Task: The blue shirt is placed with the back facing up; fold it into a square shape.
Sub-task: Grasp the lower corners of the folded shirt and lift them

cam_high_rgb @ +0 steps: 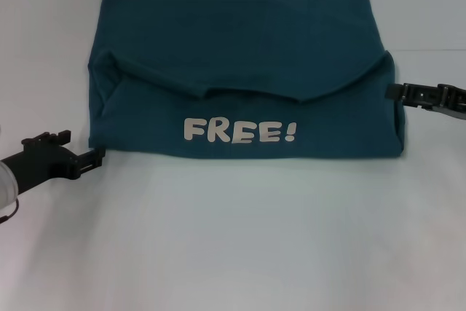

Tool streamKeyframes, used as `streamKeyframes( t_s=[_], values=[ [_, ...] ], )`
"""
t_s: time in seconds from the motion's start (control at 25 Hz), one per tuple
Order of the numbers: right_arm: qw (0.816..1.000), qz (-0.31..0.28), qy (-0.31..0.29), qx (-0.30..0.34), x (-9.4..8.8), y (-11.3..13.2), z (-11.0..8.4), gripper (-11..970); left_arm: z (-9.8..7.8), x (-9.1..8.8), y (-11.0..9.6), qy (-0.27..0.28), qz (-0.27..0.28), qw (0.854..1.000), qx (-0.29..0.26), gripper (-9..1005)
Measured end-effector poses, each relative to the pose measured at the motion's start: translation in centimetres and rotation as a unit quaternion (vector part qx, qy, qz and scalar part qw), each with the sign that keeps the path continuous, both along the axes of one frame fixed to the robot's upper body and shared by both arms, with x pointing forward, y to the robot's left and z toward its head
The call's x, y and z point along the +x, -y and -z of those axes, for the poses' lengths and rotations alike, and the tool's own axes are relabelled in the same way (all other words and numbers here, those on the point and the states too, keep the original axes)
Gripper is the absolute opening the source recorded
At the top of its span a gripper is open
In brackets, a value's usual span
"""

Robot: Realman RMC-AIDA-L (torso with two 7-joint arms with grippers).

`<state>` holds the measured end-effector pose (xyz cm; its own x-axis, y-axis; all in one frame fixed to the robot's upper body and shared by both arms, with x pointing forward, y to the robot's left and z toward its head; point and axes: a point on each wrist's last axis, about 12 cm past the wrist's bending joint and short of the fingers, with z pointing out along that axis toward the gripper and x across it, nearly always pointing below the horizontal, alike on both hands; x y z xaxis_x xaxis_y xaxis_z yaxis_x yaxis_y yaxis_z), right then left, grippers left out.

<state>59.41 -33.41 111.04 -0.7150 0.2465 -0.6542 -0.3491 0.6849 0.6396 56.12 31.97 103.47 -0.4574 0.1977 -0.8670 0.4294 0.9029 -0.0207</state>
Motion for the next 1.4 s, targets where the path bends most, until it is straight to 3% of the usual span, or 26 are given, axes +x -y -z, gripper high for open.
streamKeyframes(
  t_s=[0.48, 0.92, 1.4],
  values=[
    [1.0, 0.008, 0.0, 0.003, 0.1, -0.2, 0.2, 679, 0.1, 1.0, 1.7, 0.0, 0.032, 0.999, 0.031, 745],
    [1.0, 0.019, -0.002, 0.001, 0.1, 0.0, 0.5, 677, -0.1, 1.6, 1.8, 0.003, 0.029, 0.998, 0.051, 738],
    [1.0, 0.021, -0.002, -0.001, 0.0, 0.2, 0.5, 673, -0.2, 2.1, 2.1, 0.002, 0.024, 0.998, 0.056, 473]
  ],
)
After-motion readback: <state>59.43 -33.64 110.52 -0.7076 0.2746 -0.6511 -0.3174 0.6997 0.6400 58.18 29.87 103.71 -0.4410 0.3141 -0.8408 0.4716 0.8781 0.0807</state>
